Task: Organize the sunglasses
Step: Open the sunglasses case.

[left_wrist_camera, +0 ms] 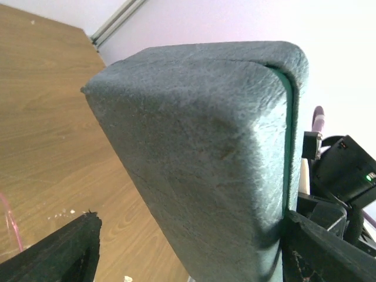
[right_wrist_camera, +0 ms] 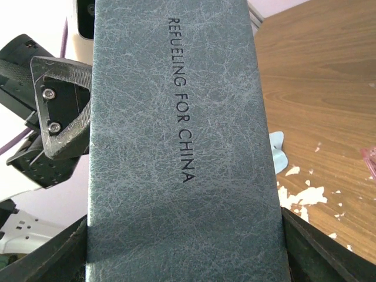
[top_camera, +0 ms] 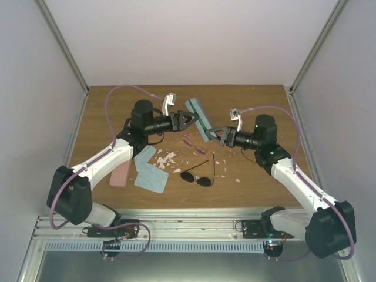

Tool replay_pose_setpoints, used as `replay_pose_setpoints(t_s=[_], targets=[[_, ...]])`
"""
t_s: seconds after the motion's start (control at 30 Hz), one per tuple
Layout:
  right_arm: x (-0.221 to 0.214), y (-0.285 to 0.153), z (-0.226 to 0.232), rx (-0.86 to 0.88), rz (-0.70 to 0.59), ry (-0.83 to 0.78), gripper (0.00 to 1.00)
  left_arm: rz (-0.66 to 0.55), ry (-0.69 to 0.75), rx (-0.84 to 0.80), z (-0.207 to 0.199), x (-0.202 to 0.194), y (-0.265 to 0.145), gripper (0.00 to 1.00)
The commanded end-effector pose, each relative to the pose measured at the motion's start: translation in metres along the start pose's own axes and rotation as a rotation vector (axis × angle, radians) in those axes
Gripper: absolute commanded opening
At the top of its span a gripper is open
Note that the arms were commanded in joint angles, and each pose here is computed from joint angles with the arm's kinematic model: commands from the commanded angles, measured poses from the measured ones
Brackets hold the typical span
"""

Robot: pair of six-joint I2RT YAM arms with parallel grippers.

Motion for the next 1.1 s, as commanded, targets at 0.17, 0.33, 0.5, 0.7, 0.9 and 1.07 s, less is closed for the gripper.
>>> replay_pose_setpoints(t_s=[0.17,0.33,0.5,0.7,0.9,1.07], targets=[[0.017,-0.008,0.029,0.056,-0.072,-0.126,0.26,0.022,-0.176,0.417,0.053,-0.017,0.002,0.68],[0.018,-0.010,0.024,0.011,-0.103,-0.105,0.26,0.052,-0.210,0.509,0.073,-0.033,-0.001,0.67],[0.015,-0.006,0.011,-0.044,-0.094,-0.062,0.26,0.046,-0.196,0.500,0.072,-0.031,-0.001,0.68],[0.007,0.001,-0.011,-0.136,-0.055,0.004,0.26,0.018,-0.144,0.492,0.062,-0.018,-0.002,0.70],[0.004,0.023,-0.040,-0.201,0.031,0.041,0.27,-0.044,-0.114,0.599,0.063,-0.013,-0.019,0.75],[0.000,0.069,-0.063,-0.199,0.144,0.051,0.27,-0.176,-0.107,0.804,0.069,-0.017,-0.059,0.72]])
Point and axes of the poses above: each gripper's point midway between its finger pads, its own y axis out along the fingers, its own z axis along the line the jaws close on, x = y × z, the point moved 9 cm from there along -y, back along the fingers, and after that the axes turned 1 degree about -y, right-handed, at the moved point
